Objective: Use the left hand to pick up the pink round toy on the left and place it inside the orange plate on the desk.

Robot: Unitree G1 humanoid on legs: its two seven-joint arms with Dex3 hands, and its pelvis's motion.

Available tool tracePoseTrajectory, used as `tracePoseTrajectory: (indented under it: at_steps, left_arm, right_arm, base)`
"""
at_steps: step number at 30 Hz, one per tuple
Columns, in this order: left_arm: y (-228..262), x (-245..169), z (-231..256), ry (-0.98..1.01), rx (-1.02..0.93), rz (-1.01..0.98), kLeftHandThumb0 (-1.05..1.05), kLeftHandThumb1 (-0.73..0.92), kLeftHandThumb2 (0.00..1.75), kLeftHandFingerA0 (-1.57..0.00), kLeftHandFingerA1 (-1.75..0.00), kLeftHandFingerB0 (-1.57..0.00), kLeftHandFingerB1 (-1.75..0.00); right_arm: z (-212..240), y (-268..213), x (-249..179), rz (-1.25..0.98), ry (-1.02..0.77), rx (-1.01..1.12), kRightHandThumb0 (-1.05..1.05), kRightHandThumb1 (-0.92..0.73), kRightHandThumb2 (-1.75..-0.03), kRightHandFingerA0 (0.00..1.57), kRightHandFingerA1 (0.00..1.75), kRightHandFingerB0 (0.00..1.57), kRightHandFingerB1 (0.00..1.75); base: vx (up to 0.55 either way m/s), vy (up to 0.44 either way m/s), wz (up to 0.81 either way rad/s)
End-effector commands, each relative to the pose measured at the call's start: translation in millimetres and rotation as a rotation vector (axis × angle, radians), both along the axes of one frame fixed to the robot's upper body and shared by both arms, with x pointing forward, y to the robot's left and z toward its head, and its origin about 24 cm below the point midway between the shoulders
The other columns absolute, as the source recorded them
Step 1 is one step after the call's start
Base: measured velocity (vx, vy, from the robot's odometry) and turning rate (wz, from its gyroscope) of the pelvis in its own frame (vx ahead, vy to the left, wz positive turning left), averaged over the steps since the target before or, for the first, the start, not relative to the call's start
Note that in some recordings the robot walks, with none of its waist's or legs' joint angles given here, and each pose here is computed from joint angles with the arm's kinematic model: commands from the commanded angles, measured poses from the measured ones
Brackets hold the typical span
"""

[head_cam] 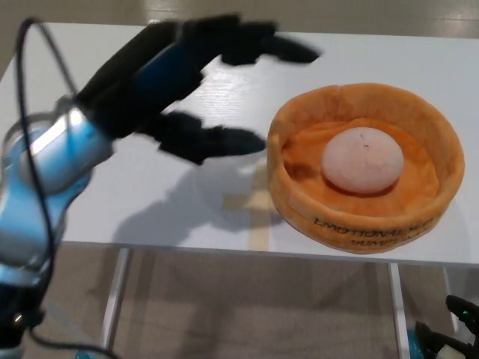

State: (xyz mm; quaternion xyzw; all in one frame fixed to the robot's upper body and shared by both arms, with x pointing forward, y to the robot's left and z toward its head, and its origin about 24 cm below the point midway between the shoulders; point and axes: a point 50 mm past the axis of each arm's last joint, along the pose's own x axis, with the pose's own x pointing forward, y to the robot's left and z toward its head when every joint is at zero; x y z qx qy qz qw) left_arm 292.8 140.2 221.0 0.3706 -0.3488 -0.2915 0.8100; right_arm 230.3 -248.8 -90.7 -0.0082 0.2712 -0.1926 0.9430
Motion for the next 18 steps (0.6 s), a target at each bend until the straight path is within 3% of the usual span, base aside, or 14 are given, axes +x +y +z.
tracePoseTrajectory:
  at_steps: [1, 3, 4, 6, 7, 8, 9, 11, 12, 18]
  left_arm:
    - [78, -100, -63, 0.671, 0.054, -0.609, 0.08, 0.65, 0.62, -0.33, -0.46, -0.40, -0.38]
    - [83, -101, -72, 0.717, 0.068, -0.589, 0.05, 0.68, 0.59, -0.34, -0.45, -0.36, -0.35]
    - [88, -101, -85, 0.793, 0.046, -0.576, 0.03, 0.47, 0.94, -0.23, -0.56, -0.18, -0.51]
    - [91, -101, -93, 0.837, 0.025, -0.572, 0.03, 0.47, 0.94, -0.23, -0.56, -0.18, -0.51]
    - [97, -103, -109, 0.944, -0.018, -0.557, -0.03, 0.48, 0.94, -0.19, -0.54, -0.18, -0.51]
    - [104, -105, -122, 1.044, -0.029, -0.510, -0.14, 0.47, 0.93, -0.16, -0.53, -0.17, -0.50]
    - [112, -108, -138, 1.157, -0.038, -0.452, -0.14, 0.47, 0.93, -0.16, -0.53, -0.17, -0.50]
    - [113, -109, -140, 1.170, -0.038, -0.444, -0.14, 0.47, 0.93, -0.16, -0.53, -0.17, -0.50]
    - [116, -110, -147, 1.189, -0.062, -0.426, -0.15, 0.46, 0.91, -0.18, -0.53, -0.18, -0.50]
    - [127, -113, -181, 1.284, -0.133, -0.277, -0.14, 0.42, 0.88, -0.20, -0.53, -0.22, -0.51]
  right_arm:
    - [-3, -5, -6, -0.024, 0.022, 0.004, -0.26, -0.38, -0.79, 0.30, 0.99, 0.20, 0.74]
    - [-3, -5, -6, -0.026, 0.023, 0.007, -0.26, -0.41, -0.75, 0.31, 0.92, 0.21, 0.72]
    - [-3, -5, -6, -0.028, 0.024, 0.014, -0.26, -0.43, -0.74, 0.29, 0.87, 0.20, 0.70]
    - [-3, -6, -6, -0.029, 0.024, 0.017, -0.26, -0.43, -0.74, 0.29, 0.87, 0.20, 0.70]
    - [-3, -7, -6, -0.026, 0.024, 0.018, -0.26, -0.34, -0.94, 0.35, 0.71, 0.21, 0.62]
    - [-2, -7, -5, -0.024, 0.024, 0.013, -0.29, -0.42, -0.75, 0.29, 0.87, 0.20, 0.71]
    - [-2, -8, -5, -0.021, 0.023, 0.008, -0.29, -0.42, -0.75, 0.29, 0.87, 0.20, 0.71]
    - [-1, -8, -4, -0.020, 0.023, 0.007, -0.29, -0.42, -0.75, 0.29, 0.87, 0.20, 0.71]
    - [-1, -8, -4, -0.024, 0.021, 0.010, -0.26, -0.32, -0.94, 0.38, 0.73, 0.23, 0.63]
    - [-2, -7, -5, -0.018, 0.025, -0.003, -0.28, -0.33, -0.94, 0.37, 0.73, 0.22, 0.63]
  base:
    - [0.00, 0.000, 0.00]
    - [0.00, 0.000, 0.00]
    - [0.00, 0.000, 0.00]
    - [0.00, 0.000, 0.00]
    - [0.00, 0.000, 0.00]
    - [0.00, 0.000, 0.00]
    - [0.00, 0.000, 0.00]
    - [0.00, 0.000, 0.00]
    - [0.00, 0.000, 0.00]
    - [0.00, 0.000, 0.00]
